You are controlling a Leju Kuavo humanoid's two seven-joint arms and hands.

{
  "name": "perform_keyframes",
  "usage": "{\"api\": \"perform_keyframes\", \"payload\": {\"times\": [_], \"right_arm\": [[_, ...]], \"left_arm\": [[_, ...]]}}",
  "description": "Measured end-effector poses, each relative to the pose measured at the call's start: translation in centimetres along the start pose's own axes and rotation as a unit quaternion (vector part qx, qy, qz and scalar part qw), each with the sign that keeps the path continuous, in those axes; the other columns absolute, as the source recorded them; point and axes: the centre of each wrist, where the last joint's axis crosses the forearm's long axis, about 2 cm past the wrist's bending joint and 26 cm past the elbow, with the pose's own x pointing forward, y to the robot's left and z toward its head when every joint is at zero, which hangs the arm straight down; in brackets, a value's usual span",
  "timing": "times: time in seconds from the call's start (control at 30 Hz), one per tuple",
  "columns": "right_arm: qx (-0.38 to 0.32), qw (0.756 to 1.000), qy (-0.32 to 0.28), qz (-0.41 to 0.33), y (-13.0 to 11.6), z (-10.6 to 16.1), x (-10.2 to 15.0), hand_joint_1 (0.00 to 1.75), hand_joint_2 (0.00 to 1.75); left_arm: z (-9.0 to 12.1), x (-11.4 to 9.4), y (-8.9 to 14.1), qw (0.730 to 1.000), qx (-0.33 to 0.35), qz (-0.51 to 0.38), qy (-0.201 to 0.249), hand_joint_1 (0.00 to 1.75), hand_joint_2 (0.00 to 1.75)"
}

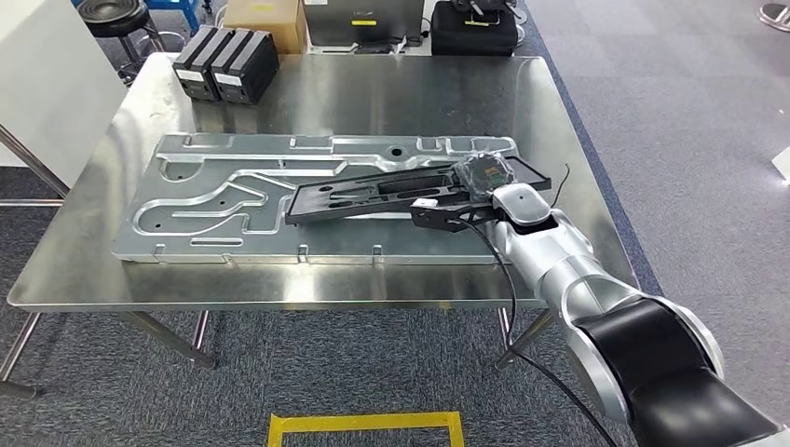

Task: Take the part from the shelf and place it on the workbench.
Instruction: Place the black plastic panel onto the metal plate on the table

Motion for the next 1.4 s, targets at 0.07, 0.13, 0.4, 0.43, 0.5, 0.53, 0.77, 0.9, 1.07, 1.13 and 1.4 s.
{"api": "perform_keyframes", "payload": {"times": [0.07,0.13,0.4,0.43,0.5,0.53,0.77,0.9,1.07,1.13,1.4], "right_arm": [[0.008,1.0,-0.002,-0.001,0.6,0.2,0.1,1.75,1.75],[0.01,1.0,-0.007,-0.001,0.8,0.3,0.1,1.75,1.75],[0.002,0.999,-0.029,-0.017,2.9,1.0,1.4,0.87,0.87],[0.002,0.999,-0.024,-0.022,3.2,1.2,1.6,0.44,0.44],[0.004,0.999,-0.008,-0.033,4.2,1.6,1.8,0.0,0.0],[0.006,0.999,0.0,-0.039,4.6,1.7,1.8,0.0,0.0],[0.011,0.997,0.031,-0.073,5.4,2.1,1.3,0.0,0.0],[-0.015,0.996,0.031,-0.085,5.5,2.3,1.1,0.0,0.0],[-0.043,0.994,0.027,-0.097,6.0,2.6,1.1,0.0,0.0],[-0.056,0.993,0.021,-0.099,5.9,2.6,1.1,0.0,0.0],[-0.248,0.957,-0.055,-0.139,3.6,2.1,1.6,0.0,0.0]], "left_arm": [[0.0,0.0,0.1,1.0,0.0,0.0,-0.001,0.0,0.0],[0.0,0.0,0.1,1.0,-0.002,0.0,-0.003,0.0,0.0],[-0.2,0.3,0.0,1.0,-0.009,-0.005,-0.015,0.0,0.87],[-0.2,0.3,0.0,1.0,-0.009,-0.005,-0.017,0.0,1.31],[-0.3,0.5,0.1,1.0,-0.008,-0.006,-0.018,0.0,1.75],[-0.3,0.5,0.1,1.0,-0.008,-0.006,-0.018,0.0,1.31],[-0.7,1.1,0.4,1.0,-0.002,-0.01,-0.02,0.0,0.0],[-0.7,1.1,0.3,1.0,-0.002,-0.009,-0.02,0.0,0.0],[-0.7,1.1,0.4,1.0,-0.001,-0.01,-0.02,0.0,0.0],[-0.7,1.0,0.4,1.0,-0.001,-0.01,-0.02,0.0,0.0],[-0.7,1.1,0.3,1.0,-0.001,-0.01,-0.016,0.0,0.0]]}}
